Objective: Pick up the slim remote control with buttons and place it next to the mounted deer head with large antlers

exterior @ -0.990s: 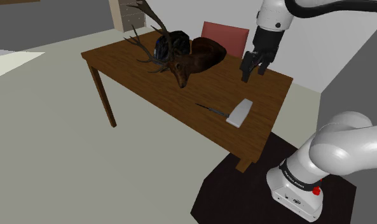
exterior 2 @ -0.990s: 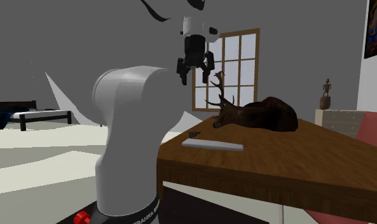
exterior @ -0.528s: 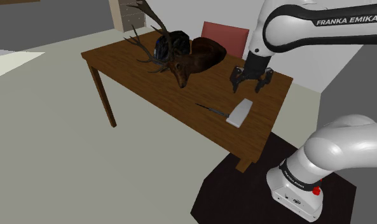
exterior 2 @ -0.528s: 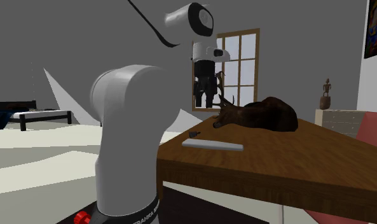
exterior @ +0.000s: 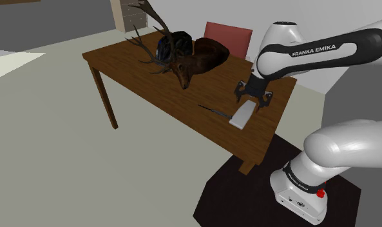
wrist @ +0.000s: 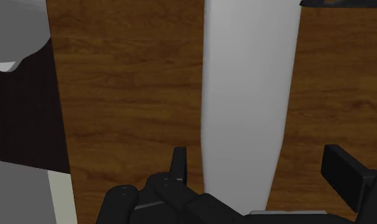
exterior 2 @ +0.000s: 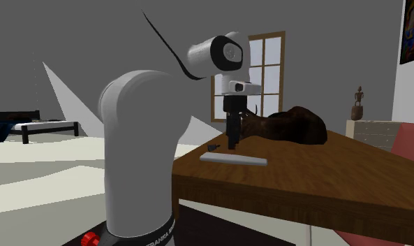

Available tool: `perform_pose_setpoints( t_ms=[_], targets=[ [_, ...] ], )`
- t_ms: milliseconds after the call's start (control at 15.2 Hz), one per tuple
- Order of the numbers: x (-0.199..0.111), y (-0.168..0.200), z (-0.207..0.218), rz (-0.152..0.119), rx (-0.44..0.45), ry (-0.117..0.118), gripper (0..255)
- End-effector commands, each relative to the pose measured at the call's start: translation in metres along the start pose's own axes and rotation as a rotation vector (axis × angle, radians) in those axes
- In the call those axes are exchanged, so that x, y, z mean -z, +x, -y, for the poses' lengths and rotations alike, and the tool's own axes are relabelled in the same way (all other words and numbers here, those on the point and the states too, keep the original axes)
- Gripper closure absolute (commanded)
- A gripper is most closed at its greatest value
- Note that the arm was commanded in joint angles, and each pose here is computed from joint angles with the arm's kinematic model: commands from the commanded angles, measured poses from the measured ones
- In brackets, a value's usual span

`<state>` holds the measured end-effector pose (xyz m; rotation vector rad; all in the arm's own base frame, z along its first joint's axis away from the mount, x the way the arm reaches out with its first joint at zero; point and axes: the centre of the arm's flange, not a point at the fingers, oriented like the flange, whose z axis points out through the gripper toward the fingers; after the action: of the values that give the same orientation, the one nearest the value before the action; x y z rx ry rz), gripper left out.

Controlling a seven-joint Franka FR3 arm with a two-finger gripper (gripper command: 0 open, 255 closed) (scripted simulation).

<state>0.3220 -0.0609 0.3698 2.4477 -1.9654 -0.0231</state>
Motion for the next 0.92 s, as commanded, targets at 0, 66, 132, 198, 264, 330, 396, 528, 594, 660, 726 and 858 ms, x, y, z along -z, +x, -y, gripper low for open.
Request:
perform_pose_setpoints(
  t_ms=[0, 66, 132, 198, 264, 330, 396, 528, 594, 660, 726, 858],
  targets=[
    [-0.013, 0.001, -0.001, -0.002, -0.044, 0.003, 0],
    [-0.018, 0.001, -0.001, -0.002, -0.044, 0.003, 0],
    [-0.023, 0.002, -0.001, -0.002, -0.044, 0.003, 0],
    [-0.029, 0.002, -0.001, -0.002, -0.044, 0.003, 0],
    [-0.034, 0.002, -0.001, -0.002, -0.044, 0.003, 0],
    [-0.039, 0.002, -0.001, -0.002, -0.044, 0.003, 0],
    [-0.042, 0.002, -0.001, -0.002, -0.044, 0.003, 0],
    [-0.042, 0.002, -0.001, -0.002, -0.044, 0.003, 0],
    [-0.042, 0.002, -0.001, -0.002, -0.044, 0.003, 0],
    [-0.042, 0.002, -0.001, -0.002, -0.044, 0.003, 0],
    [-0.042, 0.002, -0.001, -0.002, -0.044, 0.003, 0],
    [-0.042, 0.002, -0.001, -0.002, -0.044, 0.003, 0]
  ],
)
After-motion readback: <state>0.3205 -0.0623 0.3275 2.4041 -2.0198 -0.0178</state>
